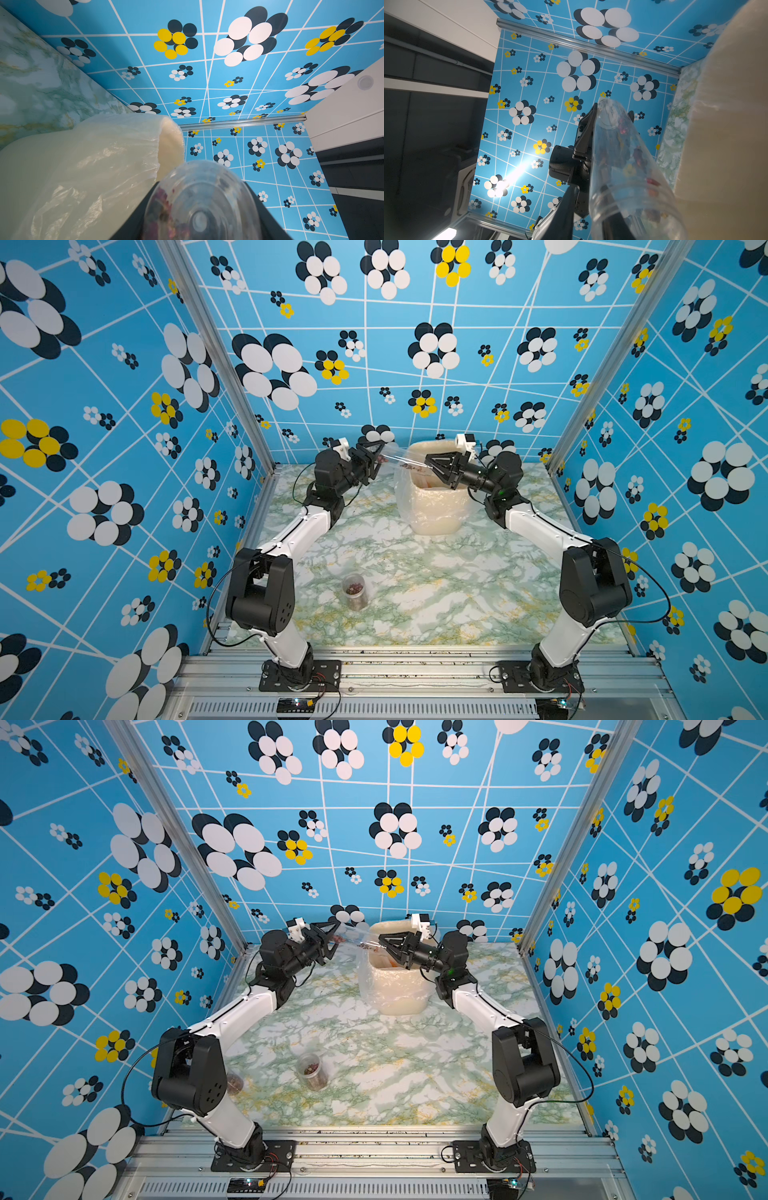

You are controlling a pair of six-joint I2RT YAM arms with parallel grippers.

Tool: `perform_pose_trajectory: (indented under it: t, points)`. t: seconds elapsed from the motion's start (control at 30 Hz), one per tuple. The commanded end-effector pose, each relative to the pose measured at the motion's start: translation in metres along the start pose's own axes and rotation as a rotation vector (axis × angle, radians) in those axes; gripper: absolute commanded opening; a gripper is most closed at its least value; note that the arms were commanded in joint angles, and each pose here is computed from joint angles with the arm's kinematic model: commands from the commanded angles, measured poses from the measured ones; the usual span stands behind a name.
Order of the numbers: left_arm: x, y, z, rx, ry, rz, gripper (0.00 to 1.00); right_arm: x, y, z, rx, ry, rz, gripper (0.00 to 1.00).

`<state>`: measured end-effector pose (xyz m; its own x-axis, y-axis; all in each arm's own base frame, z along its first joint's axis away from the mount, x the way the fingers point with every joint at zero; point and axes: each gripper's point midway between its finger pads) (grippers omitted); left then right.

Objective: Empty the moldy dried flower tea in the jars
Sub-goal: Pour the moldy dried flower tea into the trash bin.

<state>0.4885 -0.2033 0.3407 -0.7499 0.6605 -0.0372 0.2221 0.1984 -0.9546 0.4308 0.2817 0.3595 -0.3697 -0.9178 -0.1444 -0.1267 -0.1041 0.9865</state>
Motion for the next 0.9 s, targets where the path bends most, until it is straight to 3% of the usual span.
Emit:
perform_pose_trajectory:
  t: [0.0, 0.33, 0.87]
  points:
    - [-0.001, -0.016, 0.003, -0.077, 0.016, 0.012, 0.15, 0.008, 0.012, 0.003, 0.075, -0.002, 0.01, 0.33]
    - [0.002, -0.024, -0.001, -0.13, -0.004, 0.008, 0.06, 0.021, 0.004, 0.005, 0.16, -0.045, 0.129, 0.5]
    - [0.005, -0.03, -0.005, -0.223, -0.025, -0.015, 0.0, 0.055, 0.002, 0.009, 0.326, -0.136, 0.332, 0.64]
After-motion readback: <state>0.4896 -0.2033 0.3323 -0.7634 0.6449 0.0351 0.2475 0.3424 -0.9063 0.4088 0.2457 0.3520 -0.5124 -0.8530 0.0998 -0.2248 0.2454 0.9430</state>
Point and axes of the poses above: each gripper's point midway between its finger pads, its own x axis back along the fingers, its own y axis along the line the jaws close on, z = x × y, and after that the axes turned 11 degrees about -x, right-handed
